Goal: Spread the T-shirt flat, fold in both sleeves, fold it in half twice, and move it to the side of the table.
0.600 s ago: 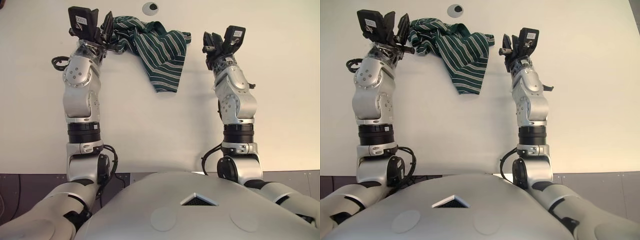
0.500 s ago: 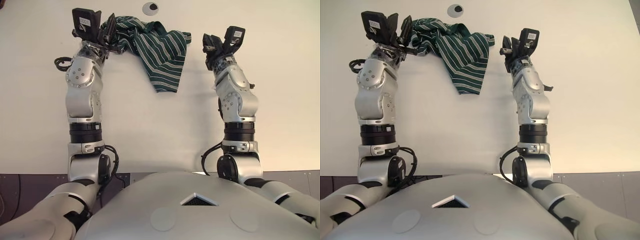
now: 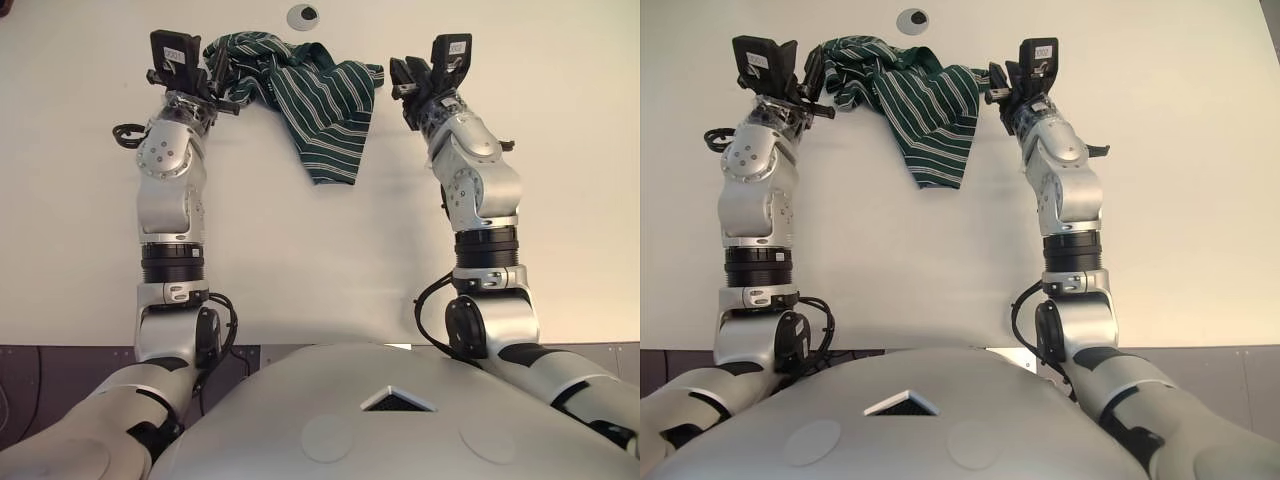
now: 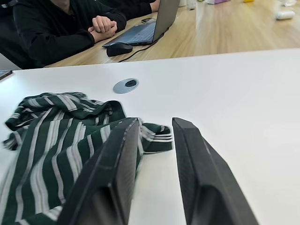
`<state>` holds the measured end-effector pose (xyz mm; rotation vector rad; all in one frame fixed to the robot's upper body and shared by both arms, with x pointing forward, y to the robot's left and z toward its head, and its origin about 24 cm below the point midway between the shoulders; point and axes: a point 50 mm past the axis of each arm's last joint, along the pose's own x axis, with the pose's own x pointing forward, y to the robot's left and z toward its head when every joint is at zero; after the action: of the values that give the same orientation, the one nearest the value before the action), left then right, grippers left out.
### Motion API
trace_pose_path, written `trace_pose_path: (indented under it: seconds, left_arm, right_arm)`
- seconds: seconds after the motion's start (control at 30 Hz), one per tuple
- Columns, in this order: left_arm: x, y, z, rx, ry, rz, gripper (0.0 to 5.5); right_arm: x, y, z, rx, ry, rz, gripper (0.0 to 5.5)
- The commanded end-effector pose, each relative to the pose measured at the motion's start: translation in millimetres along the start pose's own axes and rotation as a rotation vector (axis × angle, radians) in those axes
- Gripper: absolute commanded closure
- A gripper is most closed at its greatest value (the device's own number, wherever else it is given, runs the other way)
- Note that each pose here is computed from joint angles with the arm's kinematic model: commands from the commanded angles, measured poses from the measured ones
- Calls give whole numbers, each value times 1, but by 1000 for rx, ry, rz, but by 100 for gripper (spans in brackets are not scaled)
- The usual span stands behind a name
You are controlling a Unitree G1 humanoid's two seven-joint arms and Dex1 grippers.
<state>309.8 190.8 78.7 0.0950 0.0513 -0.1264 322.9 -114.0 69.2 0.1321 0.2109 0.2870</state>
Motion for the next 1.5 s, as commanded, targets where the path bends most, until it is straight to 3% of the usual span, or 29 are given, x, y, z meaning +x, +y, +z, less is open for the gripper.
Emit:
trace_pose_path:
  seconds: [0.03,0.33,0.73,0.9,1.0,1.13,1.27,1.5]
  left_arm:
    - [-1,-4,0,19,-8,-8,377]
    - [1,-2,2,37,-6,-18,377]
    - [0,-3,1,29,-9,-4,377]
    - [0,-3,0,30,-8,-3,377]
    - [1,-3,2,31,-12,-4,377]
    - [2,-1,3,34,-16,-3,377]
    - [1,1,3,33,-14,5,377]
    - [1,-1,3,31,-18,6,377]
  right_arm:
    - [-3,2,-6,-50,4,3,422]
    - [-1,2,-10,-48,1,-11,422]
    - [29,21,-16,179,206,132,422]
    - [36,47,3,-183,21,223,422]
    - [41,59,-11,-319,124,315,422]
    - [38,52,-20,-310,268,414,422]
    - [18,48,-49,-452,479,600,422]
    - [-27,33,-84,-749,696,952,422]
